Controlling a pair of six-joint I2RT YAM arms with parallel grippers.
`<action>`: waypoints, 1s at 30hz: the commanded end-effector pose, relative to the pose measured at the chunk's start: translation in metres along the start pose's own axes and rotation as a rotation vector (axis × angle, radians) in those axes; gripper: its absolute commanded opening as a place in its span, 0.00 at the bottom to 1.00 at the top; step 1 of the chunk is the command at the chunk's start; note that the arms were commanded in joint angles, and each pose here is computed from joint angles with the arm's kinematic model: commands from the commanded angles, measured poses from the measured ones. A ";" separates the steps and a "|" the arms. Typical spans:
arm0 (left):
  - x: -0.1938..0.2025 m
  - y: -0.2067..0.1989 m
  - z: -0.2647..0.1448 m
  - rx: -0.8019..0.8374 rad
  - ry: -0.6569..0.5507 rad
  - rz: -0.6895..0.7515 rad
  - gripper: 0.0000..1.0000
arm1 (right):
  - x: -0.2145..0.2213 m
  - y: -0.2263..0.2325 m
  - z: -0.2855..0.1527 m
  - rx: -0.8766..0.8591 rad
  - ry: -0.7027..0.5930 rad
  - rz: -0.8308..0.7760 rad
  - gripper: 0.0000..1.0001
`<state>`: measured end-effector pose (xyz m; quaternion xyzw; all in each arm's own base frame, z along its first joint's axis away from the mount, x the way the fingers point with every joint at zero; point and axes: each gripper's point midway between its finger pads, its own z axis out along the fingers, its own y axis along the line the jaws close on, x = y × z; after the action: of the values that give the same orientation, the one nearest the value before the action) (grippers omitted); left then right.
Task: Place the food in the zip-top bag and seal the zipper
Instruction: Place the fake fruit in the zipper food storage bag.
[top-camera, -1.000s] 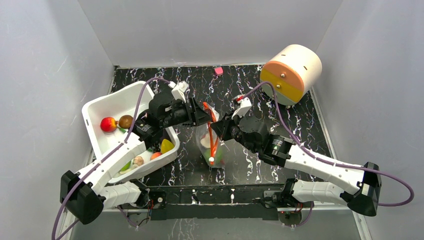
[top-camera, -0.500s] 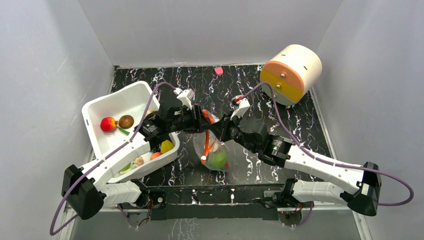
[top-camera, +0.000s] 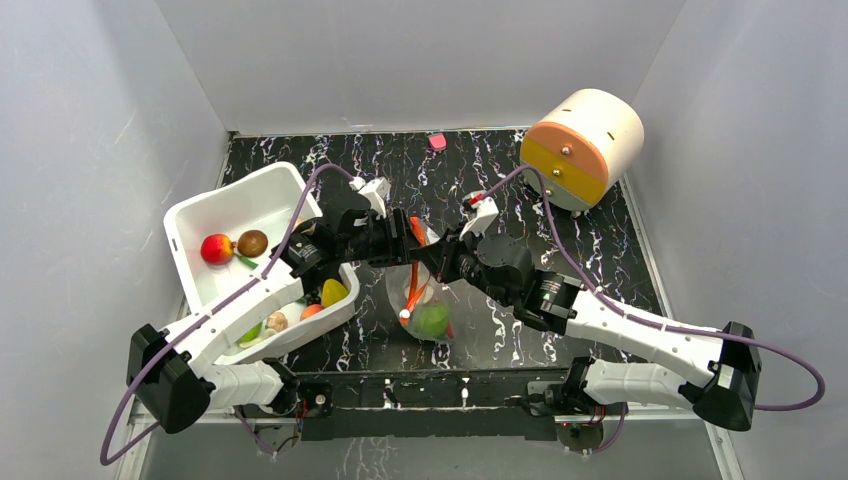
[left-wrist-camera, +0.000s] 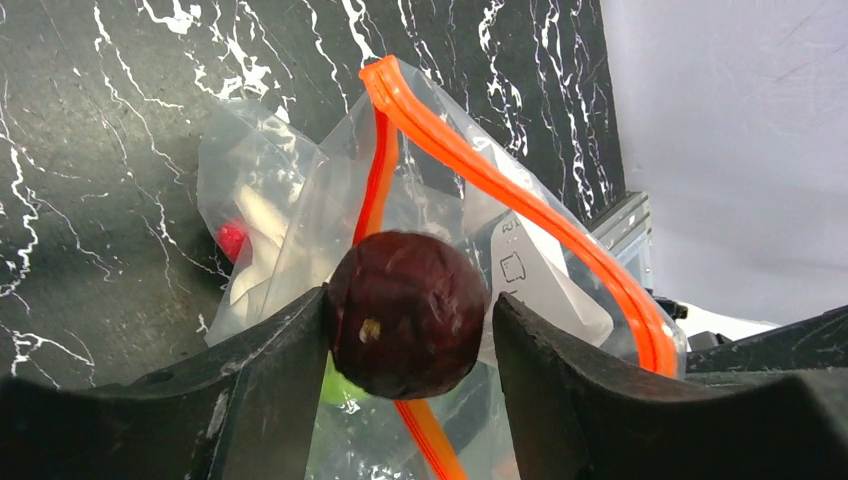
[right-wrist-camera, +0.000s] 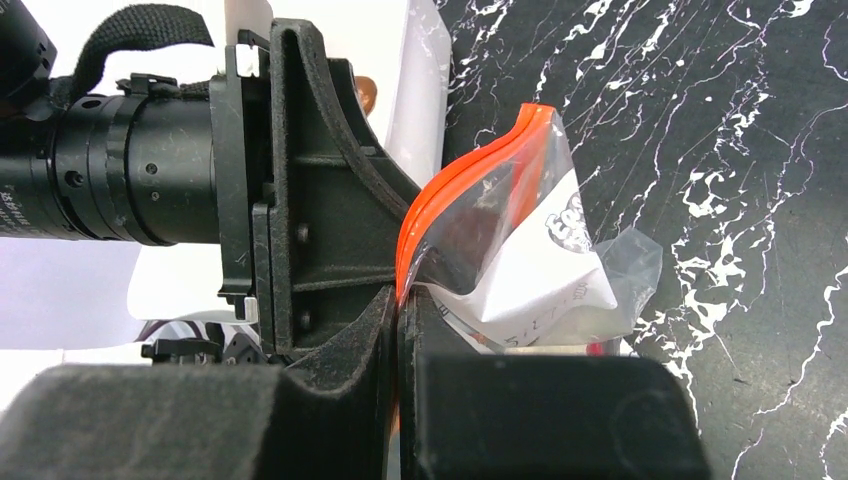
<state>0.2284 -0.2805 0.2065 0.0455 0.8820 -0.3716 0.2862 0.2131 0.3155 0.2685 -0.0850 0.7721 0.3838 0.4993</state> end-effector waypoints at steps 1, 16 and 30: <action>0.002 -0.023 -0.012 0.079 0.021 -0.058 0.60 | -0.020 0.013 0.001 -0.043 -0.083 0.030 0.00; -0.006 -0.050 -0.030 0.203 -0.022 -0.086 0.43 | -0.021 0.008 -0.004 -0.029 -0.090 0.040 0.00; -0.011 -0.060 -0.040 0.245 -0.049 -0.109 0.58 | -0.021 0.007 -0.007 -0.028 -0.087 0.030 0.00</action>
<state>0.2184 -0.2855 0.2313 -0.0016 0.8637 -0.4264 0.2687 0.2164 0.3089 0.2899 -0.0626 0.7516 0.3966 0.5233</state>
